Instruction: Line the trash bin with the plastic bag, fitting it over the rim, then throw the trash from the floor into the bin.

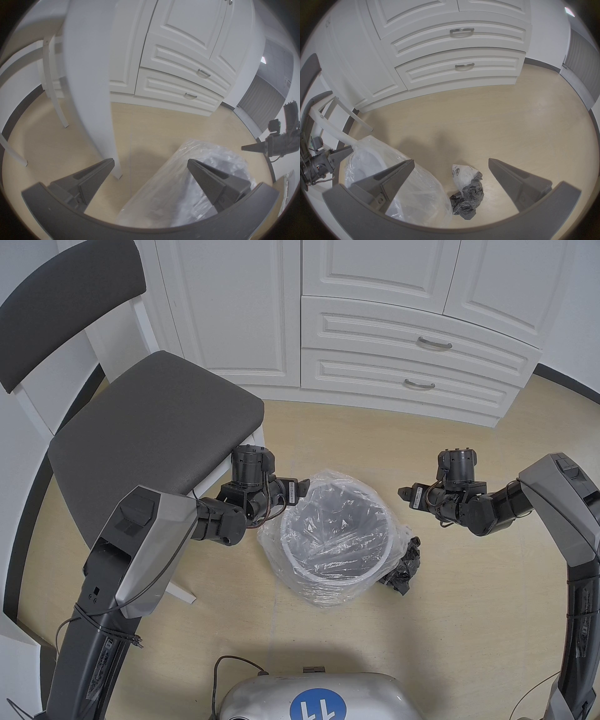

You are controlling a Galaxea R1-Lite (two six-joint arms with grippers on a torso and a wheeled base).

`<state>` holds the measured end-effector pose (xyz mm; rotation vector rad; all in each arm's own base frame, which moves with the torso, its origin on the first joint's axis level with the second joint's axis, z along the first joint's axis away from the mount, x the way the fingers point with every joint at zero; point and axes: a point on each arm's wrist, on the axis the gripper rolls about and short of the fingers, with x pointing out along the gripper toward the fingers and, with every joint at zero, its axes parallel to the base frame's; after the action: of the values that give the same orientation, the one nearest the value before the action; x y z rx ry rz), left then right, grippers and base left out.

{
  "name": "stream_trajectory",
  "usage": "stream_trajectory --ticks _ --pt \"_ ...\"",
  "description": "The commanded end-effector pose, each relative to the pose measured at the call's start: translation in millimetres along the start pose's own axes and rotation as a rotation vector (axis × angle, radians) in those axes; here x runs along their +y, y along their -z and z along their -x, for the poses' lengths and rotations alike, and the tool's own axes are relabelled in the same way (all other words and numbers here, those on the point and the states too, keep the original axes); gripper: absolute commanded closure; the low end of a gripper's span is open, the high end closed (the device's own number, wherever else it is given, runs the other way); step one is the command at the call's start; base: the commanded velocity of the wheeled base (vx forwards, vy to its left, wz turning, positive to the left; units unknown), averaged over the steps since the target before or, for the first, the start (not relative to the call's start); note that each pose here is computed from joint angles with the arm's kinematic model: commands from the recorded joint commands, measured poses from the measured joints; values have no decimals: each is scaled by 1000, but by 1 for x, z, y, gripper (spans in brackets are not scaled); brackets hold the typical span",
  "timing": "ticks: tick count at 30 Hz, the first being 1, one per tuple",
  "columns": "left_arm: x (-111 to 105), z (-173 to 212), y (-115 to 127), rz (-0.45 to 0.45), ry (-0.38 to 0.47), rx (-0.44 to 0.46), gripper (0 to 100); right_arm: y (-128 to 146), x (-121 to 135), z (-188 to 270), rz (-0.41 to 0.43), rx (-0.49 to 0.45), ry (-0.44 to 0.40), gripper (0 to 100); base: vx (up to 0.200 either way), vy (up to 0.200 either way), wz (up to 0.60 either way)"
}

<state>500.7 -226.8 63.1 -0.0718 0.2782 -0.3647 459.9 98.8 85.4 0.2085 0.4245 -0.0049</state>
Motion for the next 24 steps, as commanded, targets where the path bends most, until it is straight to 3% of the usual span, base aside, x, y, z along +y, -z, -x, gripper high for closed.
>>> stream_trajectory --ticks 1,24 --pt "3 -5 12 0 -6 23 0 0 0 1 1 0 0 0 0 0 0" --pt "27 -15 37 38 -50 68 0 2 -1 1 12 9 2 0 0 0 0"
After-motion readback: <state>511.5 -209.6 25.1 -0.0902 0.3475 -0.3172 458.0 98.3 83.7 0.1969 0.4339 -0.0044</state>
